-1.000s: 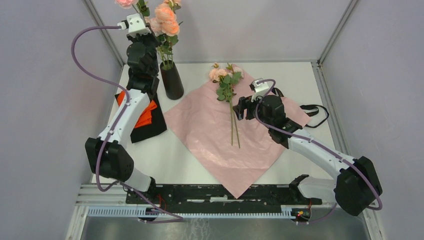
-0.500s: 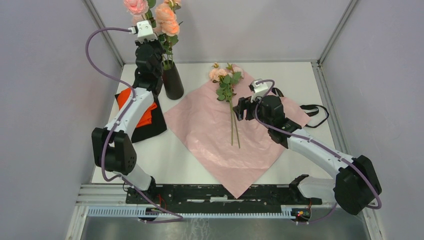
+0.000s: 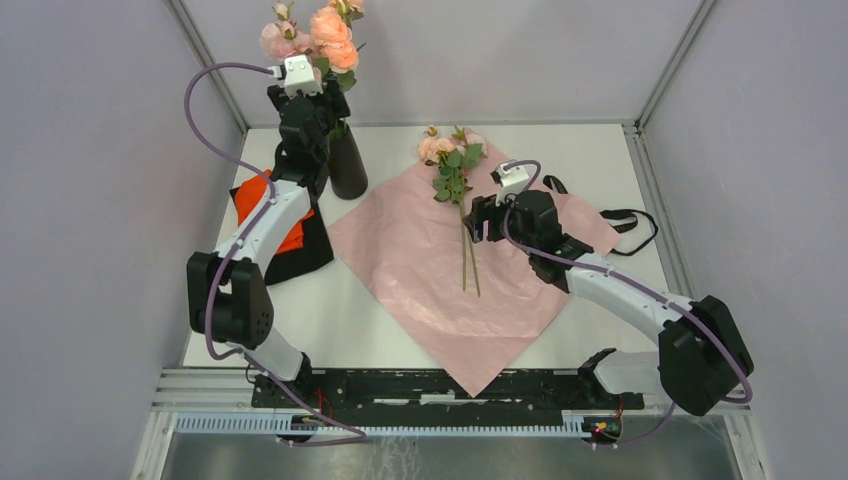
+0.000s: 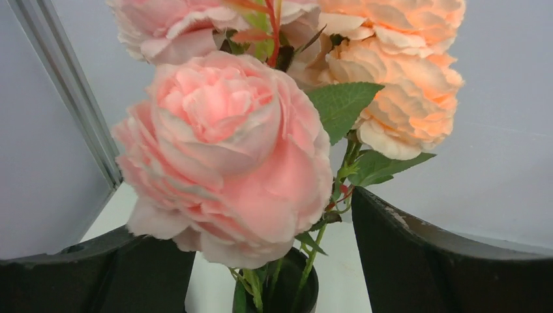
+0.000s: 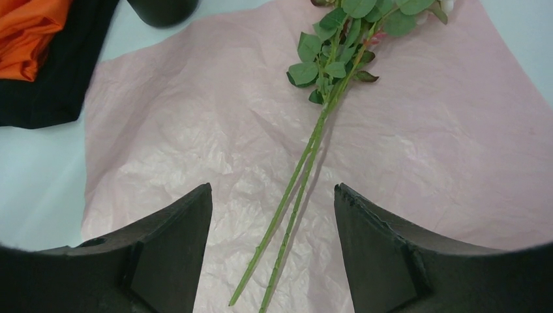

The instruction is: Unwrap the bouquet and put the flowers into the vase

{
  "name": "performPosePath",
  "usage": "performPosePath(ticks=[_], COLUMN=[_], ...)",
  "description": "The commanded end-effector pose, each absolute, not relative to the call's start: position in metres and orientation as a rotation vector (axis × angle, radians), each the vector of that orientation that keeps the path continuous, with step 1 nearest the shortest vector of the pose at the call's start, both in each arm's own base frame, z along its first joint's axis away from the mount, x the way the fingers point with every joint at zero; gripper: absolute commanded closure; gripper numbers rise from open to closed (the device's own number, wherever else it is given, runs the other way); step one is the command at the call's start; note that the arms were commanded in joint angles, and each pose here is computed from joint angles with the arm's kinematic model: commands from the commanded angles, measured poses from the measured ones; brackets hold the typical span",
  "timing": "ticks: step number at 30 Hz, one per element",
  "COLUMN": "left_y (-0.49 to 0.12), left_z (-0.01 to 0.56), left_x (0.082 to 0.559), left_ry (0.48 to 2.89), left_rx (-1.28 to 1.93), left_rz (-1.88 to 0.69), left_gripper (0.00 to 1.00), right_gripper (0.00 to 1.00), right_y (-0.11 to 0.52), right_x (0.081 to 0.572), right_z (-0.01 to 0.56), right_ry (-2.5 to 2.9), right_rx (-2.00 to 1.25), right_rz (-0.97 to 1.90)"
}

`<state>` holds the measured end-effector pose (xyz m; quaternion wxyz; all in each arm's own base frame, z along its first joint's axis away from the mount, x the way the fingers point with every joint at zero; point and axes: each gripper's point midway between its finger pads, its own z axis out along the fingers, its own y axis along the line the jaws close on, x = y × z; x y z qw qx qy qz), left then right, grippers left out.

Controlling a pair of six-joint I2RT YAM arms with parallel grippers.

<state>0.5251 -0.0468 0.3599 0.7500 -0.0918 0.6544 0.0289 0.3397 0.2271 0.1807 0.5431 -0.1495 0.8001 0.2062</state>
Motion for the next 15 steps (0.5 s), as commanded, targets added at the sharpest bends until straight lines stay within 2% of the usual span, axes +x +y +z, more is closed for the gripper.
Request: performPosePath(ticks=[1,9,15], left_y=[-0.047,-0.043,-0.055], left_z=[0.362,0.335,0.327], left_x=[0.512,0.483,0.472], left_ry=[1.449,1.478,1.496], left_rx=[-0.221,-0.261,-0.239], left_rz=[0.027,-0.014,-0.1], left_gripper=[0.11,0.1,0.19], right_gripper=[0.26,0.29,0.34], right_y=[0.231,0.24,0.237], right_x=[0.356,0.382,0.389], right_z=[0.174,0.126,0.083], right_ry=[1.901,2.021,2.103], right_rx=[-0.341,-0.322,-0.311], right_rz=[0.448,0.375,0.317])
